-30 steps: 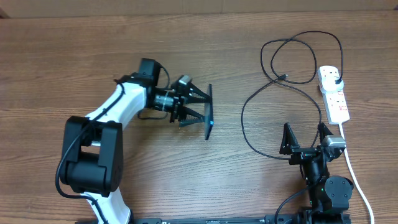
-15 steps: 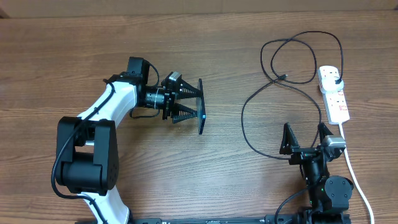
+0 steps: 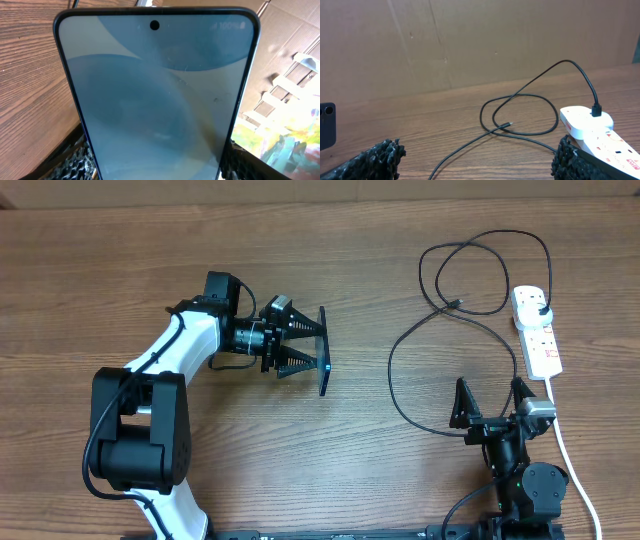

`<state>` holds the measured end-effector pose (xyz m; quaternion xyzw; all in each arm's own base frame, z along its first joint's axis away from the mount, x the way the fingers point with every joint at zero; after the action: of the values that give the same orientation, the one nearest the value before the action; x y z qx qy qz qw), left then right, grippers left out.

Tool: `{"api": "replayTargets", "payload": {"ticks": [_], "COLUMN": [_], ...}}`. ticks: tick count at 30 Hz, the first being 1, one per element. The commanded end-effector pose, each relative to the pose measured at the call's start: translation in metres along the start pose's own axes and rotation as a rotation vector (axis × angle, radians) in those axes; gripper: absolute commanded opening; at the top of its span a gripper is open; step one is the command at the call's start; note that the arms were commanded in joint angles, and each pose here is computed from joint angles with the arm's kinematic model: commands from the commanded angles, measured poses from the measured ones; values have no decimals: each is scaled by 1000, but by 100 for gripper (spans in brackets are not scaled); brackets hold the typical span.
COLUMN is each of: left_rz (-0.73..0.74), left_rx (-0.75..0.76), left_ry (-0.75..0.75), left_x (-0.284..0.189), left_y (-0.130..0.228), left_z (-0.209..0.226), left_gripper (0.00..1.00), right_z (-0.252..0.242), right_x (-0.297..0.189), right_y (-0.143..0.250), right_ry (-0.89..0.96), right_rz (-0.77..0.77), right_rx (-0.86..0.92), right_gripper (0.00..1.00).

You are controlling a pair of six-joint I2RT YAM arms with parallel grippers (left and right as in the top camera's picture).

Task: Plug charger to phone and switch on socket
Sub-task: 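Lift the smartphone upright with the left gripper toward the centre, then move the right gripper from rest toward the held smartphone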

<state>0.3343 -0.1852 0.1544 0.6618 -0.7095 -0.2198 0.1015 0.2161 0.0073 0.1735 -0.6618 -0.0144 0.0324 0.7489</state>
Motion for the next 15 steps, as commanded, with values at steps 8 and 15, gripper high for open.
{"api": "replayTargets", "payload": {"ticks": [8, 15], "left_rz": [20, 20], "left_rx": [20, 20], "left_ry": [42, 42], "left_x": [-3, -3], "left_y": [-1, -1], "left_z": [-11, -11], "left_gripper": [64, 64], "right_z": [0, 2], "right_x": [0, 0], "right_y": [2, 2], "right_ry": [1, -13], "right_rz": [-3, -3], "right_rx": [3, 4], "right_gripper": [100, 100]}}
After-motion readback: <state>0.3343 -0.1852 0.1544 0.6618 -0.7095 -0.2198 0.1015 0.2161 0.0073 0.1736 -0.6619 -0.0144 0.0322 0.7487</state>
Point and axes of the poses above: each gripper's point midway between its finger pads, its own x axis out along the fingers, its own z axis along the line the jaws close on, y = z × x, the point moved 3 cm from there along -x, back along the fingers, and after that the axes turned 3 degrees about -x, right-handed, at the moved point
